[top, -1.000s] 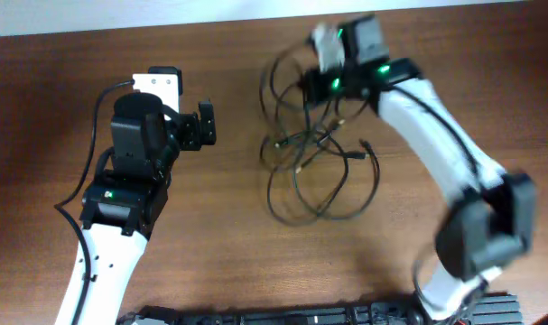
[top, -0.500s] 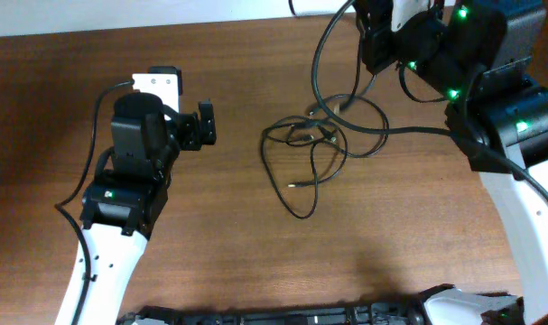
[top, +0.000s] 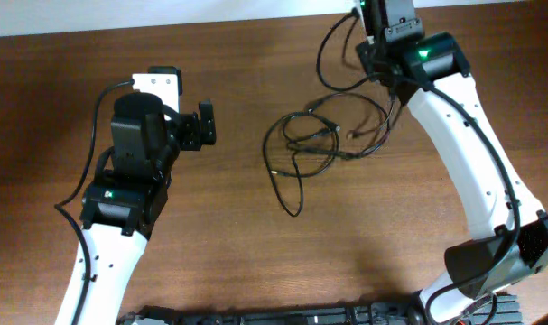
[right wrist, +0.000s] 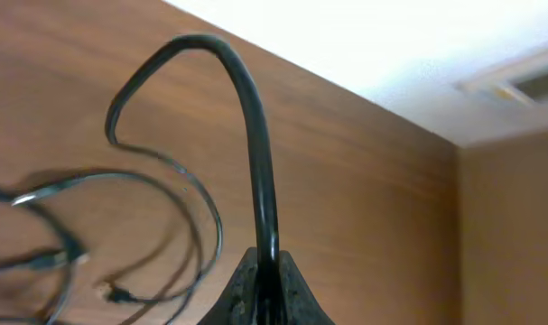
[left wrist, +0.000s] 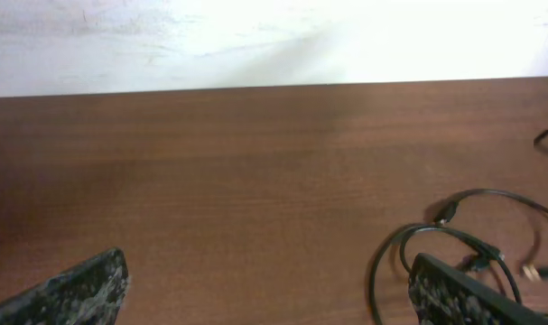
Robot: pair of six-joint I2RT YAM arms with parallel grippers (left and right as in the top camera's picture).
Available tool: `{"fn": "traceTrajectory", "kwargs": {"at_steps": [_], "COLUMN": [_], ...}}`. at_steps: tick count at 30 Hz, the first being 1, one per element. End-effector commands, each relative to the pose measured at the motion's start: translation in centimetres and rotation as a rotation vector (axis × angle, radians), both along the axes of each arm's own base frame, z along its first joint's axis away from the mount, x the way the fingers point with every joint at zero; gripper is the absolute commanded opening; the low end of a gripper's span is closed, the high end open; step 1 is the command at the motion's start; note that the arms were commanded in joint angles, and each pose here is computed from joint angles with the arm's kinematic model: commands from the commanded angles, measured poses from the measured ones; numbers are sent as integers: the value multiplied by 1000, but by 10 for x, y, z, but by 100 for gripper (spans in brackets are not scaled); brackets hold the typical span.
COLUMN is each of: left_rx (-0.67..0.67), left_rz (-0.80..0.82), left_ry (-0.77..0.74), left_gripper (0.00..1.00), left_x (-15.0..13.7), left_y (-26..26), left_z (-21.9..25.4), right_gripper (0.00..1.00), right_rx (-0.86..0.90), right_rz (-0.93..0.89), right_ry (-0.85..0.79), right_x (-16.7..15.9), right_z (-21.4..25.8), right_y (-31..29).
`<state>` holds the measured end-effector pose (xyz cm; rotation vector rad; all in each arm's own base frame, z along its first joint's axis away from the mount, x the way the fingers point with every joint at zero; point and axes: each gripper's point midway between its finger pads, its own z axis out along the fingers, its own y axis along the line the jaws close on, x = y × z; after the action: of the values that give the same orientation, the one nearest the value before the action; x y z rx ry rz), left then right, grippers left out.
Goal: Untangle cables
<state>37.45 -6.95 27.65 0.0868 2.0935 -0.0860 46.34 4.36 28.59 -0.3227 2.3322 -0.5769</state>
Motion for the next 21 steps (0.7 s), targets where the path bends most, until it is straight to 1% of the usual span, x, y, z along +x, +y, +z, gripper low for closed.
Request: {"fn": "traceTrajectory", "kwargs": {"at_steps": [1, 3, 4, 5, 6, 7, 8, 9, 10, 11, 12, 13, 14, 16, 18, 21], "left_rx": [-17, -17, -17, -16, -25, -54, -64, -49, -42, -8, 14, 36, 74, 113, 140, 178], "left_rz": [-2, -2, -2, 0, -21, -76, -271, -501, -643, -774, -870, -1091, -1272, -1369, -1428, -1511], "left_ry": [-15, -15, -15, -16, 1, 22, 36, 59, 84, 114, 141, 110, 63, 31, -23, -52], "left_gripper": [99, 99, 99, 99, 99, 99, 99, 99, 99, 99, 99, 99, 99, 99, 99, 99], "left_x": [-1, -1, -1, -1, -3, -7, -10, -17, -19, -18, -19, -32, -44, -48, -55, -69], "left_y": [-1, -1, -1, 0, -4, -14, -45, -75, -93, -108, -120, -145, -167, -193, -211, -231], "left_z": [7, 7, 7, 7, 4, 1, -5, -19, -36, -62, -85, -106, -127, -148, -146, -154], "right_gripper": [4, 4, 4, 4, 4, 4, 4, 4, 4, 4, 4, 4, 4, 4, 4, 4], "right_rx": [-15, -4, 76, 164, 227, 262, 340, 409, 458, 505, 531, 565, 608, 620, 621, 631], "right_rz": [-174, -172, -160, -110, -75, -64, -10, 44, 78, 105, 117, 134, 164, 177, 175, 185], "right_ry": [-78, -83, -102, -109, -110, -113, -102, -86, -72, -58, -53, -44, -33, -29, -21, -18], "right_x": [1, 2, 8, 15, 19, 20, 24, 25, 25, 25, 25, 25, 24, 23, 22, 21], "right_z": [11, 11, 10, 9, 8, 8, 7, 6, 5, 4, 4, 4, 5, 5, 4, 5], "right_y": [-31, -30, -22, -9, 1, 5, 16, 25, 30, 32, 30, 30, 34, 37, 37, 39]}}
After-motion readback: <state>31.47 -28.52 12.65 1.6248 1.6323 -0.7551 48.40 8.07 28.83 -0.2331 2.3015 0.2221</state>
